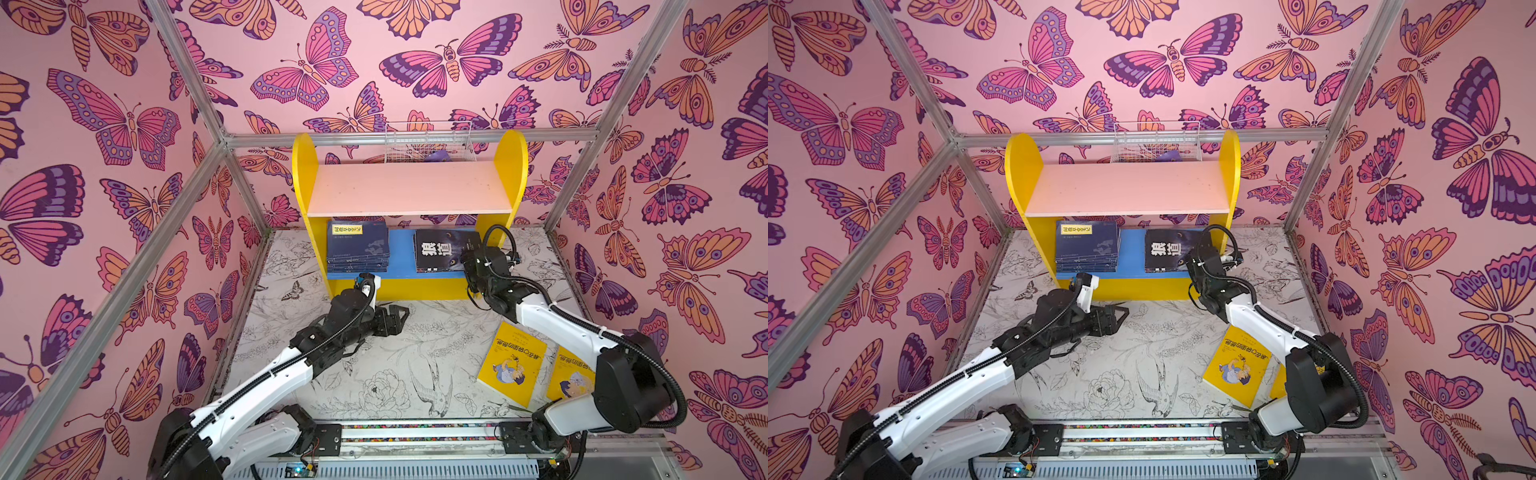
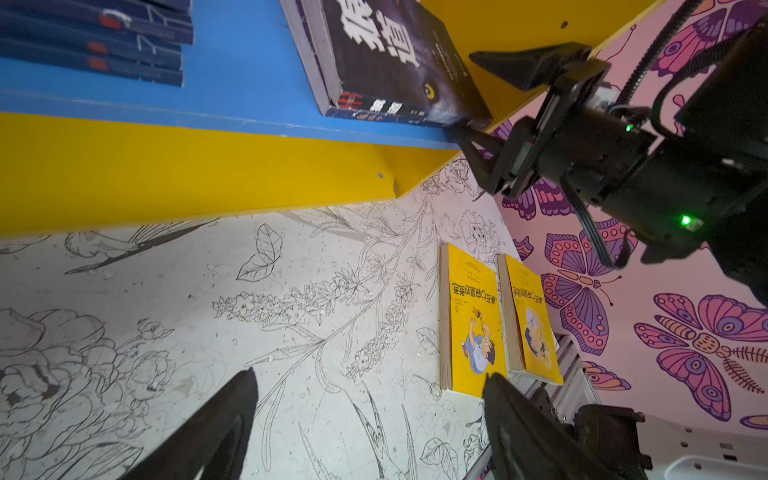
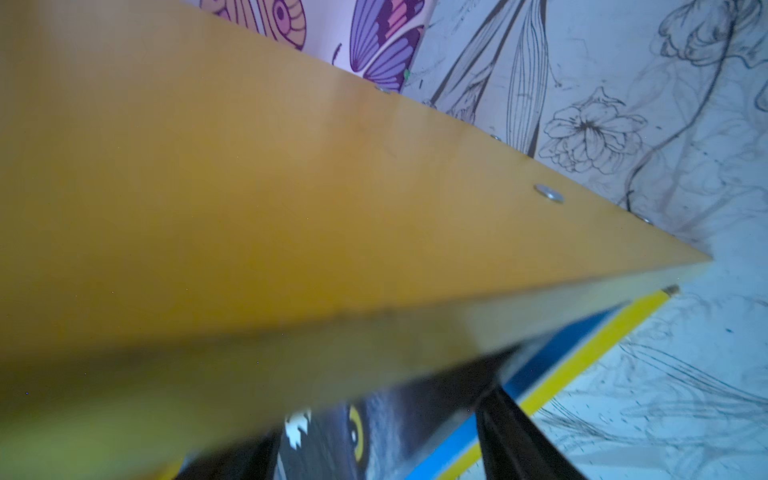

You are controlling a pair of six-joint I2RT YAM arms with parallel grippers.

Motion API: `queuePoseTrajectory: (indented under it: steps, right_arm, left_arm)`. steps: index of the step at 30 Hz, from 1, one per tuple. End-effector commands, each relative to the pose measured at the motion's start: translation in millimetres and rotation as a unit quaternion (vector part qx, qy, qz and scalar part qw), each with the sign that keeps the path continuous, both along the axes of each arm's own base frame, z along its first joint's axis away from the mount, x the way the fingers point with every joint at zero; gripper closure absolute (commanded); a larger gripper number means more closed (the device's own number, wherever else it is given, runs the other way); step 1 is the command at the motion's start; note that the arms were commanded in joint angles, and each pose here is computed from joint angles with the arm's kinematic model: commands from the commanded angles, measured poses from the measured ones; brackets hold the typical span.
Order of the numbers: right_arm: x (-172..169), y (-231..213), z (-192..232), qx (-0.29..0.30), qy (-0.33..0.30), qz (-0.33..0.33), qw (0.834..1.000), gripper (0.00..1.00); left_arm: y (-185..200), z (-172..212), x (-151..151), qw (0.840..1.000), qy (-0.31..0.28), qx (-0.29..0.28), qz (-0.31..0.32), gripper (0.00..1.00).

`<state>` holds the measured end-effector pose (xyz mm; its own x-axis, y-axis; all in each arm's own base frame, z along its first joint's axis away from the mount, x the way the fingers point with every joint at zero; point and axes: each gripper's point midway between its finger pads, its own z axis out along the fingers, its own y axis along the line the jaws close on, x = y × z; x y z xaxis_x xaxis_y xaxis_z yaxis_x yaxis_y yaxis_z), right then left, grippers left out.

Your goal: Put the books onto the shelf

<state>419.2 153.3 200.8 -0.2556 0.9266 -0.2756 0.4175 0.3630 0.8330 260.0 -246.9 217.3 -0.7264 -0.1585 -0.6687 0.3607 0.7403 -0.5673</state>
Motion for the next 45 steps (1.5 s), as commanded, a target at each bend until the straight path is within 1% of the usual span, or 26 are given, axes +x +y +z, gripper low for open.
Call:
queuePoseTrajectory:
  steps: [1, 3, 5, 7, 10, 11, 12, 14, 15, 17, 20, 24, 29, 31, 33, 34, 35, 39, 41, 45]
  right_arm:
    - [-7.6, -0.2, 15.9, -0.001, 0.004, 0.011, 1.0, 0.28]
    - [-8.8, -2.4, 16.5, -0.01, 0.002, 0.02, 1.0, 0.28]
    - [-10.4, -1.2, 17.2, -0.022, 0.003, 0.044, 0.999, 0.29]
    - [-12.9, 3.0, 20.9, -0.045, -0.004, 0.077, 0.996, 0.31]
    - [-21.3, 12.2, 17.1, -0.095, 0.016, 0.146, 0.985, 0.44]
    - [-26.5, 14.4, 13.2, -0.107, 0.029, 0.166, 0.98, 0.52]
    - [-30.9, 16.7, 10.5, -0.118, 0.037, 0.183, 0.975, 0.64]
    - [-38.4, 22.1, 0.6, -0.134, 0.057, 0.214, 0.966, 0.83]
    - [-41.5, 25.9, -5.4, -0.139, 0.064, 0.23, 0.961, 0.87]
    - [-45.4, 31.0, -16.8, -0.138, 0.079, 0.247, 0.956, 0.91]
    - [-46.0, 38.7, -23.2, -0.132, 0.077, 0.258, 0.954, 0.92]
    - [-40.0, 48.2, -15.5, -0.134, 0.056, 0.259, 0.955, 0.92]
    - [-31.9, 51.2, -13.8, -0.119, 0.048, 0.245, 0.961, 0.93]
    - [-34.2, 56.4, -10.7, -0.125, 0.035, 0.256, 0.958, 0.94]
    - [-44.4, 61.5, -7.7, -0.165, 0.02, 0.268, 0.949, 0.94]
    - [-50.9, 66.2, -7.2, -0.184, 0.013, 0.28, 0.942, 0.94]
    - [-58.0, 71.8, -6.6, -0.205, 0.006, 0.296, 0.933, 0.94]
    - [-89.3, 86.7, -16.6, -0.281, 0.014, 0.351, 0.893, 0.94]
    - [-98.3, 93.6, -22.5, -0.301, 0.018, 0.375, 0.877, 0.94]
    - [-96.9, 103.0, -22.9, -0.311, 0.022, 0.402, 0.861, 0.95]
  left_arm:
    - [-10.5, 13.5, 10.1, 1.0, -0.019, 0.001, -0.004, 0.13]
    - [-14.9, 12.6, 14.1, 1.0, -0.02, 0.008, -0.005, 0.13]
    - [-18.5, 12.1, 18.2, 1.0, -0.021, 0.01, -0.005, 0.13]
    - [-20.6, 9.9, 23.0, 1.0, -0.019, 0.014, -0.001, 0.14]
    - [-23.8, 6.8, 27.9, 1.0, -0.016, 0.02, 0.001, 0.15]
    - [-23.4, 6.0, 28.8, 1.0, -0.015, 0.02, 0.006, 0.15]
    - [-22.2, 5.7, 29.6, 1.0, -0.014, 0.021, 0.01, 0.15]
    - [-18.7, 2.4, 29.9, 1.0, -0.01, 0.022, 0.02, 0.15]
    - [-16.7, 0.4, 29.1, 0.999, -0.008, 0.022, 0.024, 0.15]
    - [-12.7, -5.5, 26.8, 0.999, -0.002, 0.024, 0.031, 0.15]
    - [-7.6, -14.0, 22.0, 0.999, 0.008, 0.024, 0.037, 0.15]
    - [-1.5, -20.4, 16.4, 0.999, 0.019, 0.018, 0.046, 0.15]
    - [2.7, -25.0, 12.7, 0.998, 0.024, 0.017, 0.051, 0.16]
    - [2.9, -25.6, 11.5, 0.998, 0.025, 0.017, 0.051, 0.16]
    - [5.2, -25.3, 11.6, 0.998, 0.023, 0.017, 0.055, 0.16]
    - [6.5, -25.4, 11.6, 0.998, 0.022, 0.018, 0.058, 0.16]
    - [8.2, -25.8, 11.6, 0.998, 0.02, 0.019, 0.061, 0.16]
    - [14.1, -27.4, 11.9, 0.997, 0.019, 0.025, 0.073, 0.15]
    - [15.2, -25.9, 12.3, 0.997, 0.016, 0.024, 0.076, 0.15]
    - [17.5, -25.5, 11.3, 0.996, 0.015, 0.023, 0.08, 0.15]
